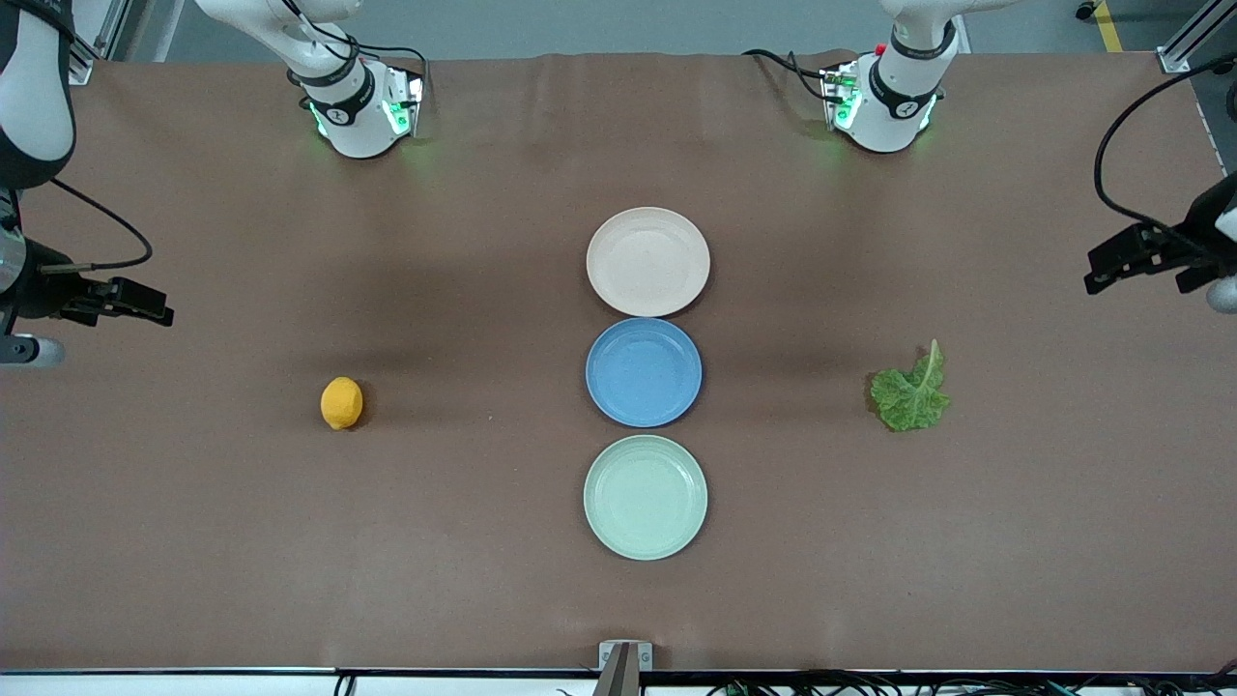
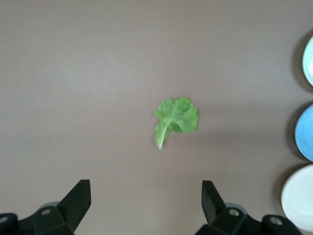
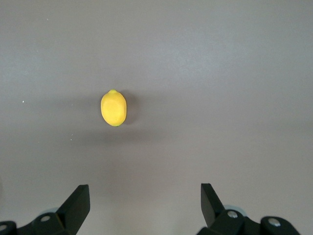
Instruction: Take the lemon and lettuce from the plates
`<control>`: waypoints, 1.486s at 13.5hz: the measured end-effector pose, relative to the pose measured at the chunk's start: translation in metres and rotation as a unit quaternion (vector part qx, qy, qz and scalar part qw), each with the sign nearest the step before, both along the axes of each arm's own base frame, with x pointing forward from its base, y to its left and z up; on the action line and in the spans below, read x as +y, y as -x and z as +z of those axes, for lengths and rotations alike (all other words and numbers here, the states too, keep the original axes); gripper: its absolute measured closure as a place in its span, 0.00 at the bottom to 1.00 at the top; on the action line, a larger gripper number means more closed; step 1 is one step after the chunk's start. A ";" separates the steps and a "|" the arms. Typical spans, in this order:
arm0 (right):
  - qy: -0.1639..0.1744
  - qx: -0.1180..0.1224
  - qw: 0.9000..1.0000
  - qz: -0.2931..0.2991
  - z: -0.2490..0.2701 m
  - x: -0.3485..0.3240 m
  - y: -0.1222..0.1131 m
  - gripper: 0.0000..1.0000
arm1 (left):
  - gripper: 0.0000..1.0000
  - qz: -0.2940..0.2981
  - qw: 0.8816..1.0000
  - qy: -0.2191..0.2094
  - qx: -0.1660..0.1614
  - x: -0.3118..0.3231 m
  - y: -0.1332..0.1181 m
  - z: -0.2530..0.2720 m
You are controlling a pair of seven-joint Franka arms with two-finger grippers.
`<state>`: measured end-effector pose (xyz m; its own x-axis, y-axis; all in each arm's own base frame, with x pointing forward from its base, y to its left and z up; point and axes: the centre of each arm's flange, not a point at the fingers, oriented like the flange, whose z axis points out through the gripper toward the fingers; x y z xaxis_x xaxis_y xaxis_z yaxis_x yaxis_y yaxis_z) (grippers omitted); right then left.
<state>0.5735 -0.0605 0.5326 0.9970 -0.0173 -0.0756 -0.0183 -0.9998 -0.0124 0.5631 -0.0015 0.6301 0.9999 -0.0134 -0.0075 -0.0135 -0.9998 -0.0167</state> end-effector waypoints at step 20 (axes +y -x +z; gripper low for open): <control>-0.007 -0.012 1.000 0.015 0.076 0.006 0.046 0.00 | 0.00 -0.024 1.000 0.009 -0.012 -0.034 0.052 0.015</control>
